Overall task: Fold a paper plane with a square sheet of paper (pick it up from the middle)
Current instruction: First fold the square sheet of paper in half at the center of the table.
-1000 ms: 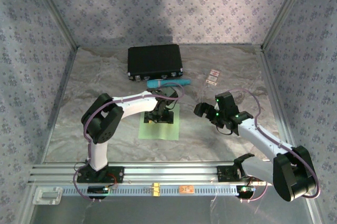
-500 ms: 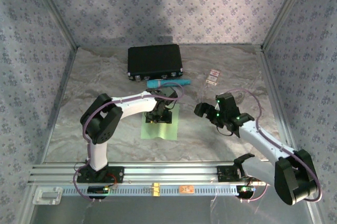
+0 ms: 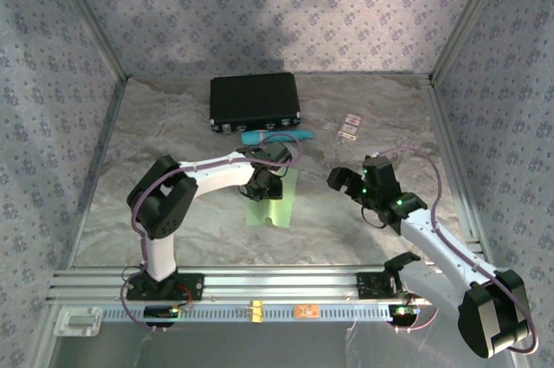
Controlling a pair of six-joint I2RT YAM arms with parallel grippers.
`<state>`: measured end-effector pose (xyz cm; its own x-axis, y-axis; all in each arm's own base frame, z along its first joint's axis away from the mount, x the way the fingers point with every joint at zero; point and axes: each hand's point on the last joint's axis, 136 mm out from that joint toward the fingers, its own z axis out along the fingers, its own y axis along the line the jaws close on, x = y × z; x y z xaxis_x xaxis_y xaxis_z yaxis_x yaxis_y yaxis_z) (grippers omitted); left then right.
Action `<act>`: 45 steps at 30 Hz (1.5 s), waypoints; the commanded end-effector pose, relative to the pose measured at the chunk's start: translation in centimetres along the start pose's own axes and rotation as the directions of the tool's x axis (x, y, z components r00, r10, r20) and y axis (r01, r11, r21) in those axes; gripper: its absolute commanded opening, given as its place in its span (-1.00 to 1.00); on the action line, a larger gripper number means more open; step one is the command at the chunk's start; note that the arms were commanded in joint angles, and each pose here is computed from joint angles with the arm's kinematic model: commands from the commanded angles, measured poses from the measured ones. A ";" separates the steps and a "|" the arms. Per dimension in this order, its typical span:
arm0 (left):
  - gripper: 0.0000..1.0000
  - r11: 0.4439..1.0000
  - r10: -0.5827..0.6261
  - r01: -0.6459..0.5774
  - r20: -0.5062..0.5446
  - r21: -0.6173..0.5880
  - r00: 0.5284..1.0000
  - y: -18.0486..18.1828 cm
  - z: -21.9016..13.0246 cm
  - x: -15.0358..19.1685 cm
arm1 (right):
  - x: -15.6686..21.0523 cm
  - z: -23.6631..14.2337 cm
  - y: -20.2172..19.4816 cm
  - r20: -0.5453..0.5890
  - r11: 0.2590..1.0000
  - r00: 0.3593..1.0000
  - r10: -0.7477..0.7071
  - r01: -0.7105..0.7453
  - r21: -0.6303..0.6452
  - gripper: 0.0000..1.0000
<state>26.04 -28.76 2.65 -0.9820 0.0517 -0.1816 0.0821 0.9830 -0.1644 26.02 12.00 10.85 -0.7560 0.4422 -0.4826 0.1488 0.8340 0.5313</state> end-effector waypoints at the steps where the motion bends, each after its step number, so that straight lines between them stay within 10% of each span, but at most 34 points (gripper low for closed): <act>1: -0.14 0.994 -0.017 0.014 0.025 0.106 1.000 -1.9 -1.6 -0.6 | -0.5 -0.5 -0.1 0.006 0.999 1.000 -0.024 0.024 0.031 0.98; 9: -0.19 0.912 -0.072 0.055 0.028 0.407 0.997 -7.4 -4.8 -1.4 | -0.7 -0.6 -2.3 -0.030 0.994 0.995 0.097 -0.095 0.057 0.97; 20: -0.20 0.653 -0.188 0.129 -0.006 0.747 0.982 -12.3 -8.6 -2.8 | -1.7 0.1 0.3 -0.118 0.972 0.974 0.193 -0.206 -0.110 0.98; 45: -0.17 0.799 -0.218 0.206 -0.046 0.564 0.975 -7.1 0.0 0.4 | -0.3 0.6 3.7 -0.094 0.960 0.995 0.029 -0.054 -0.274 0.72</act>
<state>24.89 -36.50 4.77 -0.9844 -0.1636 -0.0649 -0.0594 0.6561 -0.7523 27.45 14.26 12.81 -0.7878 0.4611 -0.4084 0.0410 0.7008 0.7122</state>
